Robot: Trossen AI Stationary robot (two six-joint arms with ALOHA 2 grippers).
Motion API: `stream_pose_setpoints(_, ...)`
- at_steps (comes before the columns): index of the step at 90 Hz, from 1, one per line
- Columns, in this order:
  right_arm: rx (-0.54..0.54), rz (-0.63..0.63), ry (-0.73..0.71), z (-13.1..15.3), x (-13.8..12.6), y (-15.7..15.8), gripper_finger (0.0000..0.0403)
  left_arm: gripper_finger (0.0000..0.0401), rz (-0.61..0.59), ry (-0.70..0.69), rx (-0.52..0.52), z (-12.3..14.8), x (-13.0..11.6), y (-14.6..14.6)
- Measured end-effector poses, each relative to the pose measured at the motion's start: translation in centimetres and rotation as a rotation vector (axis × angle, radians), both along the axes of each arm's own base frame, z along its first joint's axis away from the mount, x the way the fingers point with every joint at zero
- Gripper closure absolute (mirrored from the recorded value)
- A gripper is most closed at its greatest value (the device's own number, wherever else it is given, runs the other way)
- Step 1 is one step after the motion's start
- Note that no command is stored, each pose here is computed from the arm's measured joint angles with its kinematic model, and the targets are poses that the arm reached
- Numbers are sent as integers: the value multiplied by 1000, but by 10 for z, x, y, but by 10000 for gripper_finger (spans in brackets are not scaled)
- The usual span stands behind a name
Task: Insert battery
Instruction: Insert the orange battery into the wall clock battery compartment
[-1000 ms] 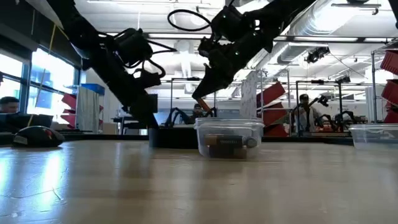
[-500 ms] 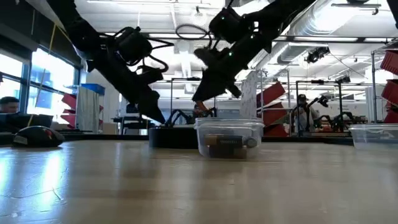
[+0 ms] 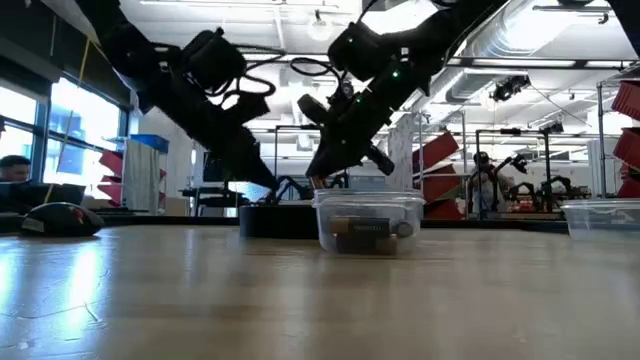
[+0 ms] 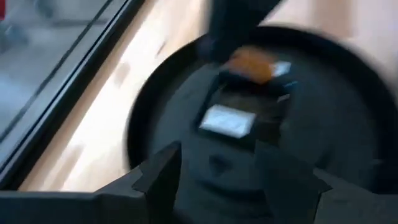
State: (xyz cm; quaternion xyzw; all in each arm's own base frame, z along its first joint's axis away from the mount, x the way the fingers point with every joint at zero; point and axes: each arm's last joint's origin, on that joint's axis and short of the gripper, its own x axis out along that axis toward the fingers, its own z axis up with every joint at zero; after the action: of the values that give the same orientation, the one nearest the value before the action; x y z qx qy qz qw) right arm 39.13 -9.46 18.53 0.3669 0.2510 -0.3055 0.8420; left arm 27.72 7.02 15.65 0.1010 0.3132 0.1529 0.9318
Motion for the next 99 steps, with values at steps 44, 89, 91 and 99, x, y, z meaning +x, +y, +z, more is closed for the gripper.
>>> stream_pose_setpoints(44,-209,83,-39,9,12,32,393,210,77,-234,-213,-4,-3,-14)
stream_pose_setpoints(89,-468,393,-151,26,25,57,393,202,-94,-510,-390,-4,-20,-23)
stream_pose_setpoints(91,-472,395,-151,26,26,57,393,203,-92,-510,-394,-4,-20,-23)
stream_pose_setpoints(99,-487,400,-157,27,26,57,393,213,-77,-507,-425,-5,-20,-23)
